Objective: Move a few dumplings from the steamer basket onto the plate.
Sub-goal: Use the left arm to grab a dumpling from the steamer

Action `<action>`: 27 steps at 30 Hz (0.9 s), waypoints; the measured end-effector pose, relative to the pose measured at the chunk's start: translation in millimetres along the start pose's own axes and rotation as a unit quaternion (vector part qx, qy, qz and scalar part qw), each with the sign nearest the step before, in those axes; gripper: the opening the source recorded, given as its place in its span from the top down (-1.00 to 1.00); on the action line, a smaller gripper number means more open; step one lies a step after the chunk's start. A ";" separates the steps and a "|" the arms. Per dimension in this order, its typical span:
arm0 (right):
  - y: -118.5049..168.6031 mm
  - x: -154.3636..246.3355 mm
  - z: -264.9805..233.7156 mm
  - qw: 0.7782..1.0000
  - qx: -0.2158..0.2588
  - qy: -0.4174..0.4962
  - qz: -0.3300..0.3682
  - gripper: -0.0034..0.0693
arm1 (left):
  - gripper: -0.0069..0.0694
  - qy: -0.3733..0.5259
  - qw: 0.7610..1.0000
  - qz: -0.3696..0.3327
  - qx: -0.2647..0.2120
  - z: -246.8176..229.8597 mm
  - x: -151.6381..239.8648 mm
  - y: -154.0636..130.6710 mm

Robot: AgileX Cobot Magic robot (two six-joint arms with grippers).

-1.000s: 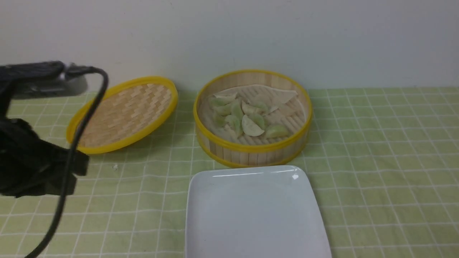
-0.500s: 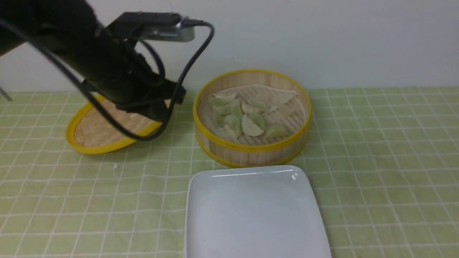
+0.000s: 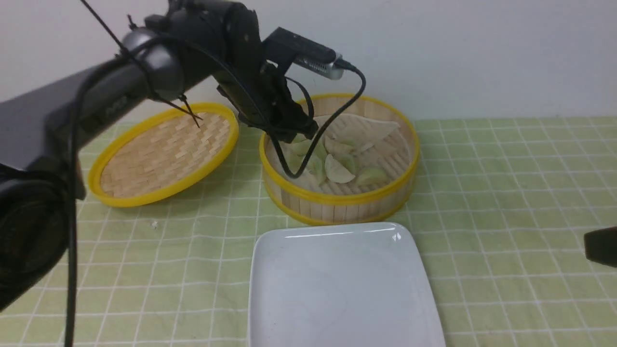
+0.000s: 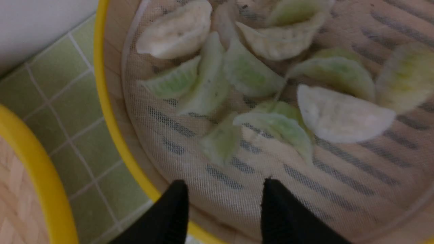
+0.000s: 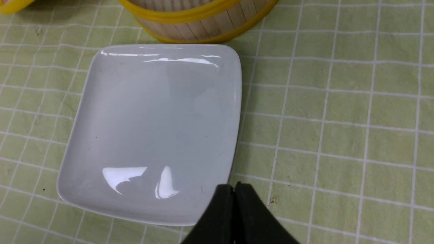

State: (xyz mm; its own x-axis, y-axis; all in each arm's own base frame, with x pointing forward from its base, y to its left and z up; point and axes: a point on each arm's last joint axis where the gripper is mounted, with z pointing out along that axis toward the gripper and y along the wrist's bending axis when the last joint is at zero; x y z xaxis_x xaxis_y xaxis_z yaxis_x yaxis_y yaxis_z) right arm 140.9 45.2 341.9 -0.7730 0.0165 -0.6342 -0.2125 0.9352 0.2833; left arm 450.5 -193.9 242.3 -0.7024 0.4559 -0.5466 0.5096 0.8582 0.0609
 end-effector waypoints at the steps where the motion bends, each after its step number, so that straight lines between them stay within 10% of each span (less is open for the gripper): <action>1: 0.0 0.1 0.0 1.000 0.000 0.000 0.000 0.95 | -0.04 -0.002 1.000 -0.003 -0.003 7.0 0.8 0.5; 14: 1.3 0.1 0.0 1.000 -0.007 0.001 0.005 0.95 | -0.32 -0.006 1.000 -0.024 -0.012 74.4 17.2 1.2; 21: 1.9 0.1 0.0 1.000 -0.010 0.000 0.006 0.95 | 0.39 -0.002 1.000 -0.026 -0.010 82.5 19.7 -1.6; 27: 1.8 0.1 0.0 1.000 -0.010 0.001 0.006 0.95 | 0.39 0.009 1.000 -0.028 -0.009 66.7 16.5 -1.5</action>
State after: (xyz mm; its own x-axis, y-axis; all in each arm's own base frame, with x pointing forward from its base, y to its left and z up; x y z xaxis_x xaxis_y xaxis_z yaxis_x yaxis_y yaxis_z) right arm 140.5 46.9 342.4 -0.7760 0.0264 -0.6302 -0.2161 0.9275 0.3050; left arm 471.3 -203.4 177.5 -0.7383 0.4120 -0.5340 0.4612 0.8861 0.0459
